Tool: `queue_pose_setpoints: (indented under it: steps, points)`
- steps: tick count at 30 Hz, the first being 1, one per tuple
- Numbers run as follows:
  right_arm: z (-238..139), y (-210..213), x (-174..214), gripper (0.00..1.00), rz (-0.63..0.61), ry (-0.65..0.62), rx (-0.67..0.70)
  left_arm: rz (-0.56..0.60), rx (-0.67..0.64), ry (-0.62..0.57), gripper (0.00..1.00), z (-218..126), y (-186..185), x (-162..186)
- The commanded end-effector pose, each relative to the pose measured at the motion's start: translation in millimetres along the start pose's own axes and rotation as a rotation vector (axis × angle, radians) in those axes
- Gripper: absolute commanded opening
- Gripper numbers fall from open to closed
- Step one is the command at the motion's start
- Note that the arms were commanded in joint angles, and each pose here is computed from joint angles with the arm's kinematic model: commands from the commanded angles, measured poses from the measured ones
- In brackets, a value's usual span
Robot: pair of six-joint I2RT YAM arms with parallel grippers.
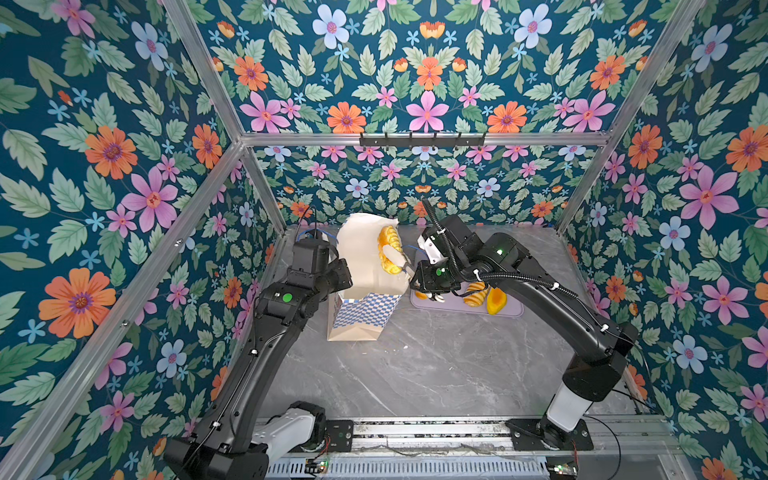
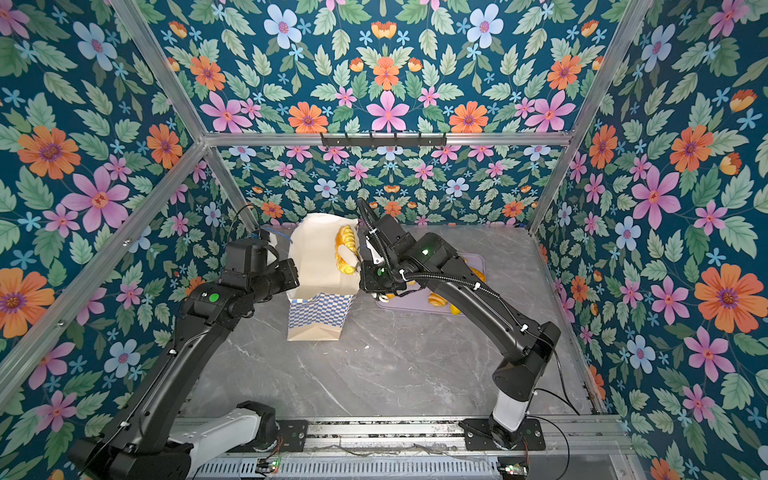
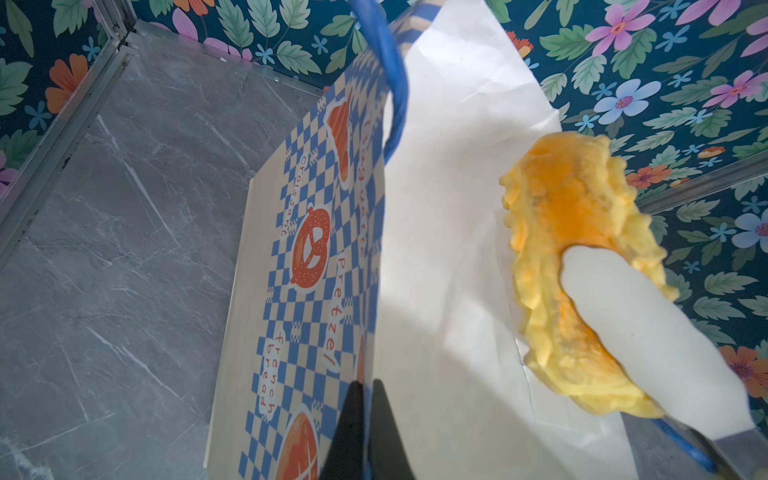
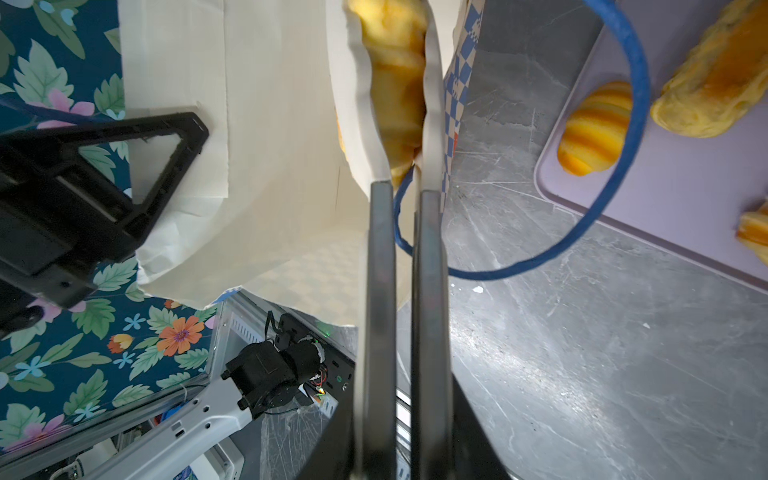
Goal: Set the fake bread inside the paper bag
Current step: 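Lower the spiral bread into the bag and release it from the tongs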
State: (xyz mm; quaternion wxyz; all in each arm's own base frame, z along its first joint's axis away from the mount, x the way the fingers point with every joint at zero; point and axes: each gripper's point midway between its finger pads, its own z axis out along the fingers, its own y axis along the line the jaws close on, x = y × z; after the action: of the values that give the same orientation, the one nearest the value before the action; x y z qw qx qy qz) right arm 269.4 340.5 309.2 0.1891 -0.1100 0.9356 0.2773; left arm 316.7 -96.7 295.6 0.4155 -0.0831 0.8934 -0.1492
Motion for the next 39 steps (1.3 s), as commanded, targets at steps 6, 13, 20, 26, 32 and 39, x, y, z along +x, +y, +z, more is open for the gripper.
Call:
queue_pose_setpoints:
  steps: [6, 13, 20, 26, 32, 39]
  points:
    - [-2, 1, -5, 0.35, -0.020, -0.025, -0.001, 0.008, -0.008, 0.000, 0.04, 2, 1, -2]
    - [-4, 2, -5, 0.40, -0.022, -0.031, -0.007, 0.009, -0.007, 0.008, 0.04, 5, 0, 0]
    - [-6, 4, -6, 0.41, -0.024, -0.038, -0.012, 0.011, -0.007, 0.011, 0.04, 6, 1, 1]
    - [-10, 6, -8, 0.41, -0.025, -0.049, -0.024, 0.011, -0.009, 0.015, 0.04, 8, 1, 2]
    - [-23, 17, -12, 0.40, -0.031, -0.076, -0.073, 0.010, -0.011, 0.025, 0.04, 11, 1, 4]
    - [-59, 36, -19, 0.40, -0.051, -0.161, -0.174, 0.010, -0.017, 0.032, 0.03, 15, 2, 5]
